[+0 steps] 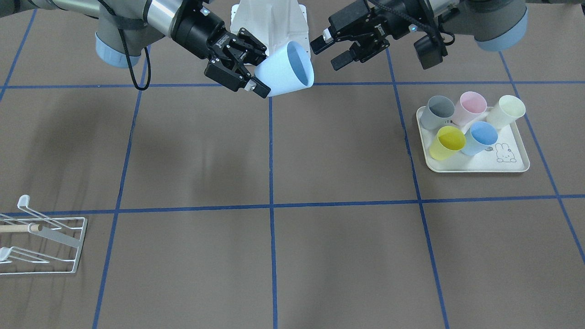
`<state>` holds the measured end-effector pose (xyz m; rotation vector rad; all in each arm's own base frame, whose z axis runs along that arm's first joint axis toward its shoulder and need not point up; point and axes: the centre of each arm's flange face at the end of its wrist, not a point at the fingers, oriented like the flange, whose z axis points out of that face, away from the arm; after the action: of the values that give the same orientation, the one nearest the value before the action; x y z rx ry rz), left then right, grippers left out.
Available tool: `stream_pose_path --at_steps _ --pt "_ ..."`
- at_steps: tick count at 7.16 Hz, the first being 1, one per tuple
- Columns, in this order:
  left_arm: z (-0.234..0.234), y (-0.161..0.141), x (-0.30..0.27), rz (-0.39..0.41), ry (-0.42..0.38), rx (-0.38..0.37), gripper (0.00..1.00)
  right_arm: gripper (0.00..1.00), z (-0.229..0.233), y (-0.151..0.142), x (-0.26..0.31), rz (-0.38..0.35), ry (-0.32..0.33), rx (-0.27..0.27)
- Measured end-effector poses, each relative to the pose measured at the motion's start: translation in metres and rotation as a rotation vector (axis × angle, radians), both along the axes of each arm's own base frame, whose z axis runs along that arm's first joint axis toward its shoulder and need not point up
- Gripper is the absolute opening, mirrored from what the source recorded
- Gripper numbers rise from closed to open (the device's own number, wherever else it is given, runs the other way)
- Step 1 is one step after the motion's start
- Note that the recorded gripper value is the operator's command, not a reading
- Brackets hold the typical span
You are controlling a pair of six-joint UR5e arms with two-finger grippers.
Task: Transfer IKEA cup to right arm and place on rack
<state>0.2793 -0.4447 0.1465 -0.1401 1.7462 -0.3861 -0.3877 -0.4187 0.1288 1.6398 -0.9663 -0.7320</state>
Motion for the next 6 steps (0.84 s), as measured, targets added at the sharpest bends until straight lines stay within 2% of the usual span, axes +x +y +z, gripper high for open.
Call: stream_pose_path --at_steps 2,4,6 --pt "0.046 -0.014 -0.025 -0.074 -0.088 0.05 1.0 0.54 -0.009 -0.017 0.025 0.05 0.124 -0.092" --pt "0.104 -0.027 -0.045 -0.129 -0.254 0.136 1.0 0.51 -0.003 -0.045 0.055 0.121 0.254 -0.184" --pt "0.157 -0.034 -0.064 -0.14 -0.419 0.22 1.0 0.48 0.011 -0.072 0.077 0.181 0.413 -0.202"
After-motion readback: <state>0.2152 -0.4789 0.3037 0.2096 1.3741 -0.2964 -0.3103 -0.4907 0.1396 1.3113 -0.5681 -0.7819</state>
